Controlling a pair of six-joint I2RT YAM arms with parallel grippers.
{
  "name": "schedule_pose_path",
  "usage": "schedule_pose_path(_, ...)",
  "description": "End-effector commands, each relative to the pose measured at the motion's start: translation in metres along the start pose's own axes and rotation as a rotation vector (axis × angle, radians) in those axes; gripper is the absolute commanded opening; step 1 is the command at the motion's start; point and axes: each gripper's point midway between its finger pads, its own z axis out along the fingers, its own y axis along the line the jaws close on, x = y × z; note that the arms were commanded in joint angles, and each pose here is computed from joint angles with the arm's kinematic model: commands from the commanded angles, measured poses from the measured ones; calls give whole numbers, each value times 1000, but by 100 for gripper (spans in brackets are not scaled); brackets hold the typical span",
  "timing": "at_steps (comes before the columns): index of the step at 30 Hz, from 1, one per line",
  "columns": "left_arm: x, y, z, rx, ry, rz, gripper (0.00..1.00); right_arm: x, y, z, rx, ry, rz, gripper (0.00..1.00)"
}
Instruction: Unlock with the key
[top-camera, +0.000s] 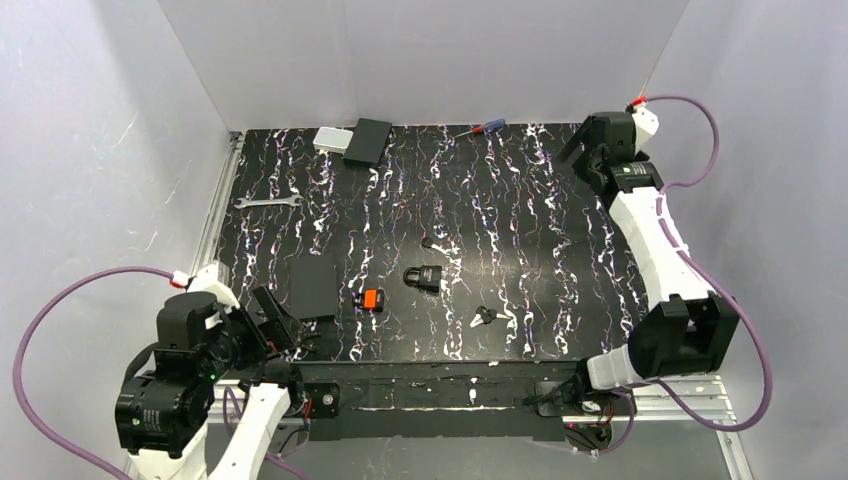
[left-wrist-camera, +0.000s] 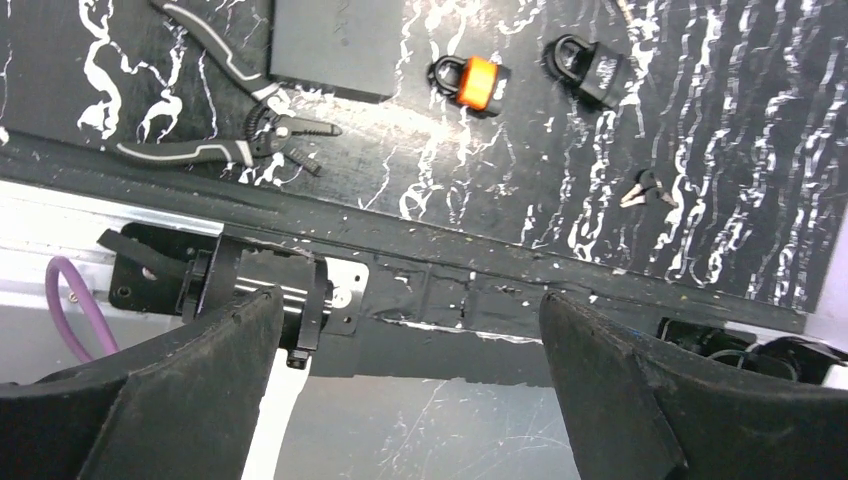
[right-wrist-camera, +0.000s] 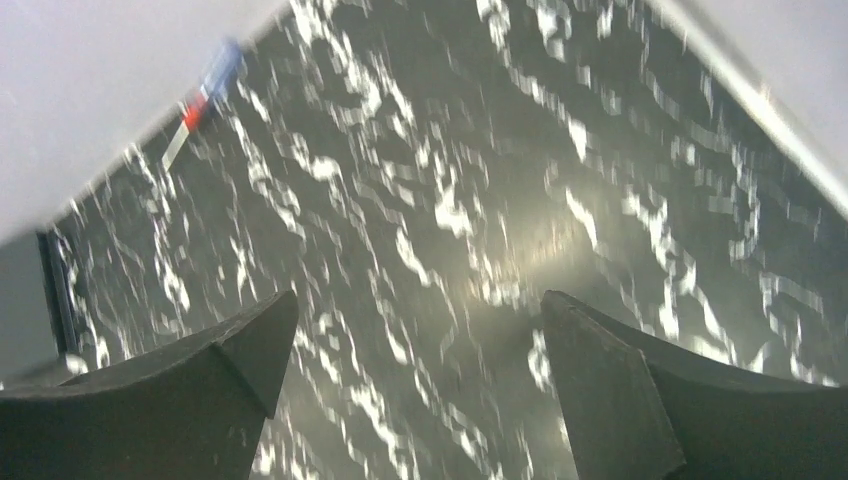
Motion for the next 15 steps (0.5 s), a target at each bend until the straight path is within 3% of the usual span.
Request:
schedule_pose_path(1, 18, 0, -24, 25, 63, 13, 99, 71, -28, -45, 32, 294, 74, 100)
schedule_pose_path(7, 19, 41, -25, -155, 8, 27, 99, 140, -33, -67, -149, 460, 166, 100)
schedule_pose_path(12, 30, 48, -19, -146, 16, 56, 99, 125, -40, -67, -165, 338, 178, 100)
schedule_pose_path(15, 31, 50, -18, -142, 16, 76, 99, 130, -41, -63, -144, 392, 98, 100)
